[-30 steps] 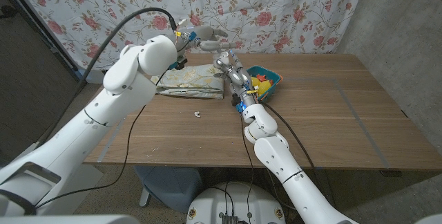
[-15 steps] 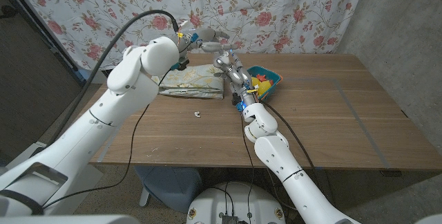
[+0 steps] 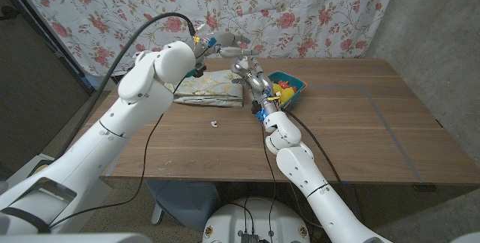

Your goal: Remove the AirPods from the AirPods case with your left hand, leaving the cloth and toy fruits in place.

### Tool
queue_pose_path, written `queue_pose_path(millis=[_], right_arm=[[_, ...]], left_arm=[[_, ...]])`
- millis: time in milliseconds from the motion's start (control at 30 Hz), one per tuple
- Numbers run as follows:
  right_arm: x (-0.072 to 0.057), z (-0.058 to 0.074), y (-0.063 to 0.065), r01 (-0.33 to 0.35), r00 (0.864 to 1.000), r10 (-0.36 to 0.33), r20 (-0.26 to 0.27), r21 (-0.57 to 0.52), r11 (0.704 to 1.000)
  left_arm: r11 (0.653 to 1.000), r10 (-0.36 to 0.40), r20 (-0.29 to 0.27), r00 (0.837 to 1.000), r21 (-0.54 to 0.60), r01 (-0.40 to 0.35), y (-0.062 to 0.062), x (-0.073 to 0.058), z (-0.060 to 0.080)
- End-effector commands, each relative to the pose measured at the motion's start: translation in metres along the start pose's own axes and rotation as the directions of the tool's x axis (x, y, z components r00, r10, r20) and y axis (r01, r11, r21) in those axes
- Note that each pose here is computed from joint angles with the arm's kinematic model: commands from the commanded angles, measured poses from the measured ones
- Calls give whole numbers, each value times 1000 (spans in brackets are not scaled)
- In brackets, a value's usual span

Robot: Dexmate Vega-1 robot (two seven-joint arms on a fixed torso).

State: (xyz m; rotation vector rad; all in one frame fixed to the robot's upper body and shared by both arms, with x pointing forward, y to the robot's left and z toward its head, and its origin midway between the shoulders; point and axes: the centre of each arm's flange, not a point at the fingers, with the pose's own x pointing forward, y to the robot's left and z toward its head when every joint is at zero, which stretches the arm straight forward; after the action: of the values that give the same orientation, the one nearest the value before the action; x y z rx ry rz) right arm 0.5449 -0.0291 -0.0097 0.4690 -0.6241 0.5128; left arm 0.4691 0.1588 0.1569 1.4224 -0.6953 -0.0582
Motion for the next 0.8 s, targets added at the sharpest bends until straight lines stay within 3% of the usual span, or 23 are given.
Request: queue_pose_path(millis=[33,300,500,700,800], right_arm=[[-1,0,2,-10,1000,10,-3,-2,1000],[-2,1,3,-12,1000,12,3,-8,1000],[-3,1,3,-8,1000,9,9,-21,1000],[-4,2,3,-4,1000,5,22,-52,999],[-4,3,4,-1,1000,3,27,-66,998]], left_arm=[[1000,-1,8,1000,22,1,-5,0,4],[1000,11,10,1000,26,-12,-8,0,7],[995,83,-3,997,63,-83,-10,-4,12],[995,64,5,998,70,-64,-12,-3,13],[991,97,-15,995,90,-95,-13,-5,15]])
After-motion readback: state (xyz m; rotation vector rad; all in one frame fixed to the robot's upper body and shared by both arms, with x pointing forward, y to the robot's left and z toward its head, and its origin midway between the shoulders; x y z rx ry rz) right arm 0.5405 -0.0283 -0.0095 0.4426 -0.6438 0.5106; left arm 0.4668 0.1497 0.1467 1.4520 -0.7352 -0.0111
